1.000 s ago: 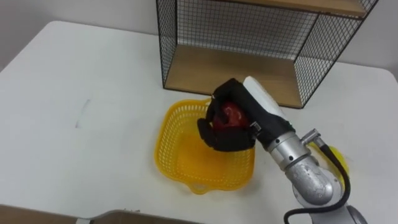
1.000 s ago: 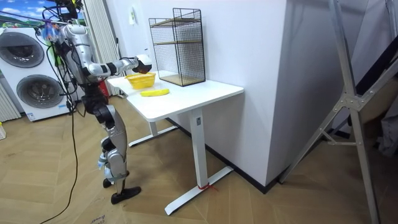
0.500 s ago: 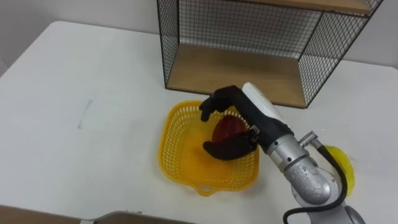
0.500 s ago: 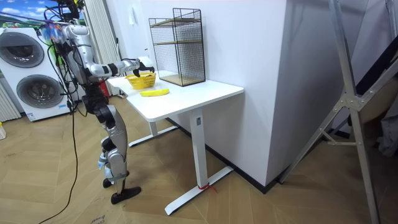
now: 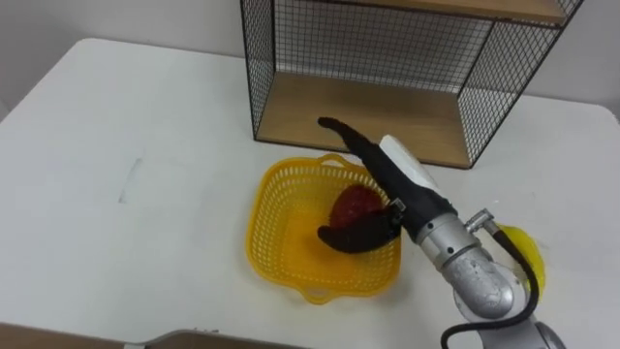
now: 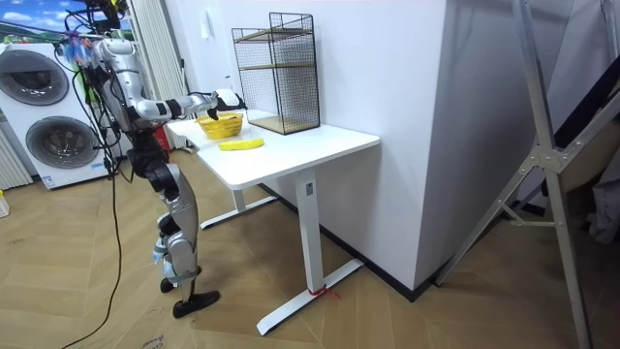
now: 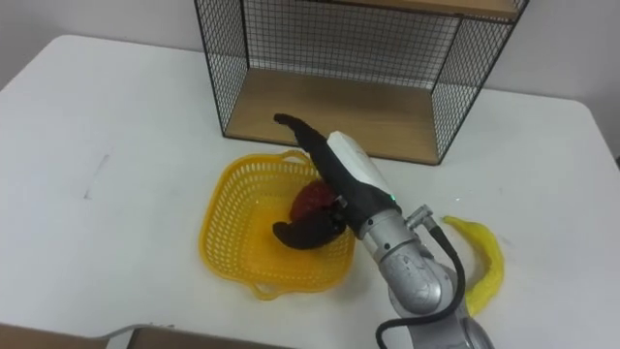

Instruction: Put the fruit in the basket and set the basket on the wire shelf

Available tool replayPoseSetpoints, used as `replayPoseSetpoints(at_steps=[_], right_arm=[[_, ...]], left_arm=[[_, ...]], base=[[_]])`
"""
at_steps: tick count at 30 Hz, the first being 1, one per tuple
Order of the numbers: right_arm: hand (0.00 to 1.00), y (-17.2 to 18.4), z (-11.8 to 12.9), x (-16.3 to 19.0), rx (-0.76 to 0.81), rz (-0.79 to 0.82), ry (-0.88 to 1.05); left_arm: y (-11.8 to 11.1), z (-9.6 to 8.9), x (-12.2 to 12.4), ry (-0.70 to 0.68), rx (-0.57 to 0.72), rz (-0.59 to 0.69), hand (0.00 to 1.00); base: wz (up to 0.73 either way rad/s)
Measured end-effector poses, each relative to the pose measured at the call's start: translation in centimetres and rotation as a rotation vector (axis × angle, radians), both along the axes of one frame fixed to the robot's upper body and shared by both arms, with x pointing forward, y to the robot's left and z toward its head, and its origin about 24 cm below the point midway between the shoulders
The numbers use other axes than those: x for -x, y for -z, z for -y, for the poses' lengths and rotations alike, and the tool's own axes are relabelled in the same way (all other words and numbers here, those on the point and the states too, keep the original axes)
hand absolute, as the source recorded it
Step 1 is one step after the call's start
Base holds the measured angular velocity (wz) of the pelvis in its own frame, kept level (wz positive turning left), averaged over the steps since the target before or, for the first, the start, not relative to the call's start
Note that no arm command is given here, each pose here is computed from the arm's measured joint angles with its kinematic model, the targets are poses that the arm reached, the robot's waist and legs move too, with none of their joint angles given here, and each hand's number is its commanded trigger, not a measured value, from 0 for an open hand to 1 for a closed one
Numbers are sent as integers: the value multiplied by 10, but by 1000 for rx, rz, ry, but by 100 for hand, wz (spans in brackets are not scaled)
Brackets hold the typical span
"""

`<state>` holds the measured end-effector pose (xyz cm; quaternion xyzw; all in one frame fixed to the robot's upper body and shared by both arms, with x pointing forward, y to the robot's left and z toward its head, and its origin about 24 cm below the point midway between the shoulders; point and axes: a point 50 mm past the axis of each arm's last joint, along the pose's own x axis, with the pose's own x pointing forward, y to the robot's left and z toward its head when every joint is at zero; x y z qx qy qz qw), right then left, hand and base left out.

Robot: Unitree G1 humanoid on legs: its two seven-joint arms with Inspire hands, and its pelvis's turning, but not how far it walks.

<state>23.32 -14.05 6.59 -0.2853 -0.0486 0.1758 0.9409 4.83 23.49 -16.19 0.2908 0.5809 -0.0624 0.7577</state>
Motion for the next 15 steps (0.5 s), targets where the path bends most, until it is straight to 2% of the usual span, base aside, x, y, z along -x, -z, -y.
replayPoseSetpoints(at_steps=[6,11,15], right_arm=[[0,-32,34,-7,-162,183,175],[0,-49,55,-5,-291,273,283],[0,-59,80,-1,-348,365,430]], left_arm=[[1,-4,12,-37,-1,-16,0],[1,-5,22,-53,-3,-33,0],[-3,-9,25,-77,-20,2,0]], base=[[1],[-4],[0]])
